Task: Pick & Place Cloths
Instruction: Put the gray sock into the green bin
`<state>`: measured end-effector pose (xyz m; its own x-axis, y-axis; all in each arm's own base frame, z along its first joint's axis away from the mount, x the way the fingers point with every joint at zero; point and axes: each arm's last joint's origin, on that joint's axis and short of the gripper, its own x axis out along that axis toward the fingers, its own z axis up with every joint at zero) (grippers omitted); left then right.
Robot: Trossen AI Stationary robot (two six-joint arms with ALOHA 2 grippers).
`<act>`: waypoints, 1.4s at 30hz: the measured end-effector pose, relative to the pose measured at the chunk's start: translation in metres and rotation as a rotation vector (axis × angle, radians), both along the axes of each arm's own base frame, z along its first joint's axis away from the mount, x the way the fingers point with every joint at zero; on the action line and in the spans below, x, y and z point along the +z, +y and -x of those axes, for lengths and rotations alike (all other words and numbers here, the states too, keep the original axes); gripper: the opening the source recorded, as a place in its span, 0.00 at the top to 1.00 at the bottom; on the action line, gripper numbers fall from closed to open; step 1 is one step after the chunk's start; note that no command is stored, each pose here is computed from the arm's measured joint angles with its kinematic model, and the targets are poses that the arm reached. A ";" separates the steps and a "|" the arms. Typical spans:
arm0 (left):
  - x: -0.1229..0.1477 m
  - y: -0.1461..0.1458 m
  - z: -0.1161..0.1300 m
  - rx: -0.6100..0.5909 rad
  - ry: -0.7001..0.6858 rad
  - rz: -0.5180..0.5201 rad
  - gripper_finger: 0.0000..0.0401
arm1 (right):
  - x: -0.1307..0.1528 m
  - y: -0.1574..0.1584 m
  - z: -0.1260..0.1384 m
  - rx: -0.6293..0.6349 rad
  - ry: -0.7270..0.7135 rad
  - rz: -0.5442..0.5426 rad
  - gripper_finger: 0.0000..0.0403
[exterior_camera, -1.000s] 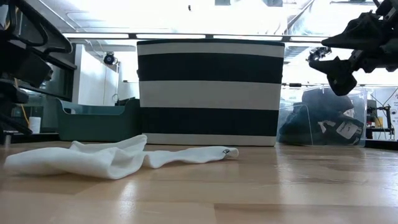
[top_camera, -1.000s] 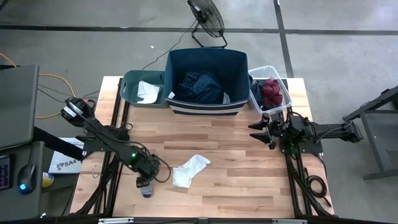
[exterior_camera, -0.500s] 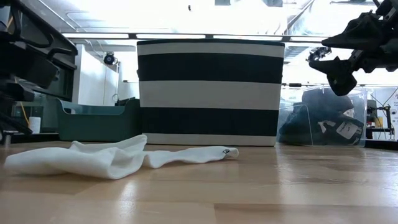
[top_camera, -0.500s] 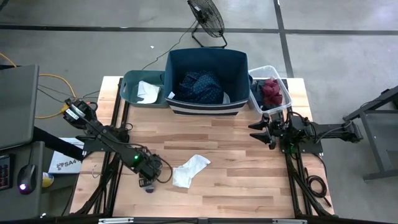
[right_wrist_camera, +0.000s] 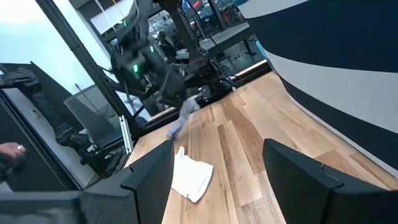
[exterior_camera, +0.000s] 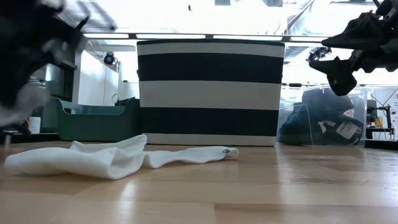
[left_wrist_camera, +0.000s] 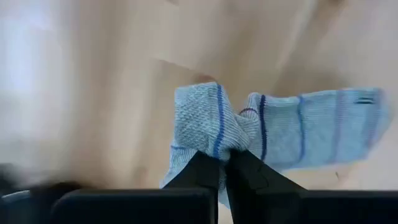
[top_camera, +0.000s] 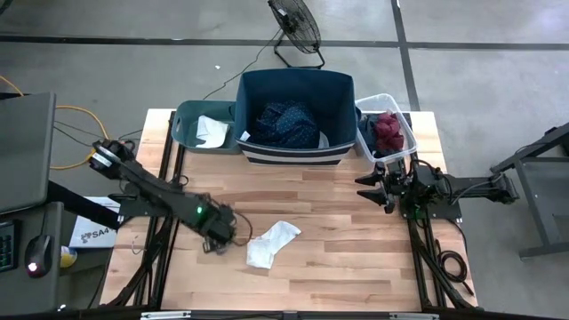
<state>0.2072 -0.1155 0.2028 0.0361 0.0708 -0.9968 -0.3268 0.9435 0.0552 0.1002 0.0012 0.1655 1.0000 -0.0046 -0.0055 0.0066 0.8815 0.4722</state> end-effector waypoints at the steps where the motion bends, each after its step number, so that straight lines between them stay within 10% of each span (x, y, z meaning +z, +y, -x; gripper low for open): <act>1: 0.010 0.006 -0.002 -0.001 -0.007 -0.036 0.99 | 0.000 0.000 0.000 0.000 0.000 0.000 0.41; 10: 0.088 0.080 -0.013 0.115 0.024 -0.542 1.00 | 0.000 0.000 0.000 0.000 0.000 0.000 0.41; 21: 0.124 0.194 0.005 0.380 0.087 -0.752 1.00 | 0.000 0.000 0.000 0.000 0.001 0.000 0.41; 32: 0.109 0.307 0.042 0.761 -0.038 -0.512 1.00 | 0.000 0.000 0.000 0.001 0.001 0.000 0.41; 42: 0.065 0.358 0.060 0.827 -0.092 -0.268 1.00 | 0.000 0.000 0.000 0.001 0.001 0.000 0.41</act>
<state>0.1472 0.2429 0.2680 -0.0516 0.3417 -0.9384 -0.9149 0.3606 0.1816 0.1002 0.0013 0.1652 1.0000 -0.0034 -0.0067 0.0062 0.8815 0.4722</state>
